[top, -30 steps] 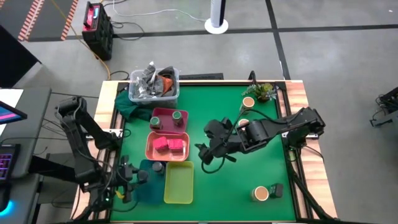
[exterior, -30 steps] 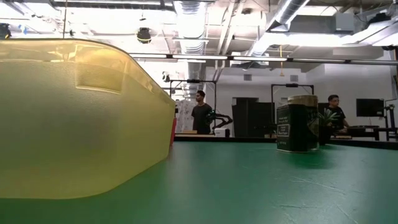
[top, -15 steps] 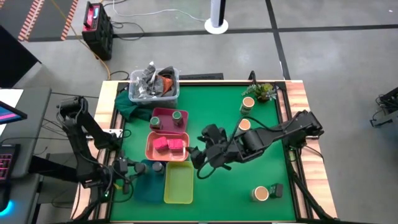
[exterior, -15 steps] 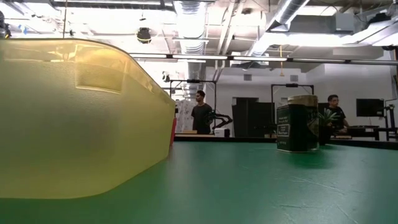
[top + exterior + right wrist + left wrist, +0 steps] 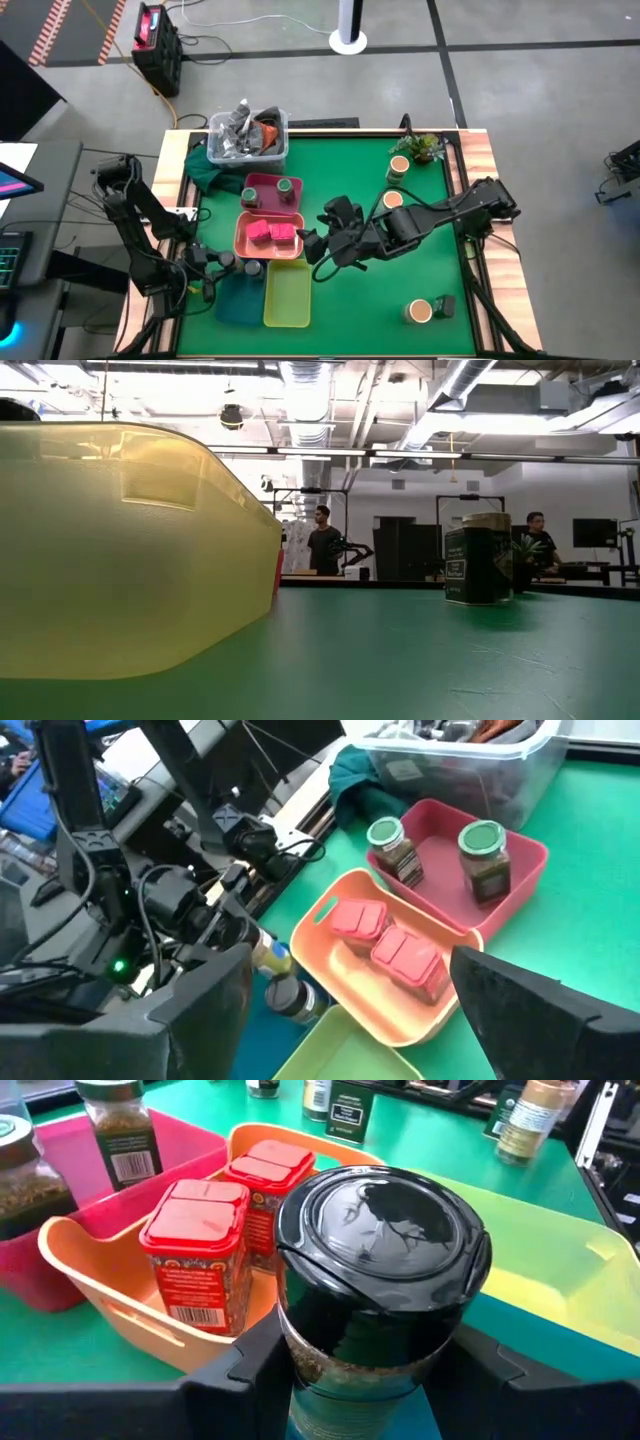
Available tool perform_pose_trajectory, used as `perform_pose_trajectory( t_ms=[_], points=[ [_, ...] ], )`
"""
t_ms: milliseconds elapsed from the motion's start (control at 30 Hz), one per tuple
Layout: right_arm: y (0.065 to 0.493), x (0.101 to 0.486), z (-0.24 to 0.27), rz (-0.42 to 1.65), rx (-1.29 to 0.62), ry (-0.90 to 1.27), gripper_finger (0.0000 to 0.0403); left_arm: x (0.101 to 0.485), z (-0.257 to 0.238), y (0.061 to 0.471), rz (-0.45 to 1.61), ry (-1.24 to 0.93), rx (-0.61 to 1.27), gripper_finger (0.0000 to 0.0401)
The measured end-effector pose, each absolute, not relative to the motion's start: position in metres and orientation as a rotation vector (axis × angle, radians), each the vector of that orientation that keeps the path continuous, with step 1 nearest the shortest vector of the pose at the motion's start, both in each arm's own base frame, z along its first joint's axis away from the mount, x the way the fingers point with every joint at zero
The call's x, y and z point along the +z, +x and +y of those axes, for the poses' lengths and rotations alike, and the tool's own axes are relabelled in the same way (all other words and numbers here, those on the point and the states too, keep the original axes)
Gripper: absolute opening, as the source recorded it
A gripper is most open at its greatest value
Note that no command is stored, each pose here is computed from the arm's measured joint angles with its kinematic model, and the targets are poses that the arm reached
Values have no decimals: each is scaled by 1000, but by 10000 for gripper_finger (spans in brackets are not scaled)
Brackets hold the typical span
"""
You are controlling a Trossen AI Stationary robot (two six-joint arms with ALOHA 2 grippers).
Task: Sort spices by type
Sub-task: Put the black seasoning bottle into the blue bin
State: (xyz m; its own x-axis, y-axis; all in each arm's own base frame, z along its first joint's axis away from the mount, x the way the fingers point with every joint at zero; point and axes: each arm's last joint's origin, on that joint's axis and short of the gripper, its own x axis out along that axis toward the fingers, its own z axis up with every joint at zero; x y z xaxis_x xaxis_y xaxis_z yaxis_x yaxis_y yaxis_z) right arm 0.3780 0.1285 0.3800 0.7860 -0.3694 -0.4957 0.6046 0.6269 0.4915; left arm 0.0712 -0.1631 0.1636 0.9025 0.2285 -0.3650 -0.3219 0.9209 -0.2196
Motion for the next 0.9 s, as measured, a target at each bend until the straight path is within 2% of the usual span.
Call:
perform_pose_trajectory(
  t_ms=[267,600,900],
  points=[
    [381,380,121,363,-591,690,360,161,-161,73,392,-236,300,175],
    [381,380,120,362,-590,687,360,145,-166,76,423,-345,250,194],
    [379,380,126,367,-574,685,360,147,-165,87,404,-234,257,202]
  ],
)
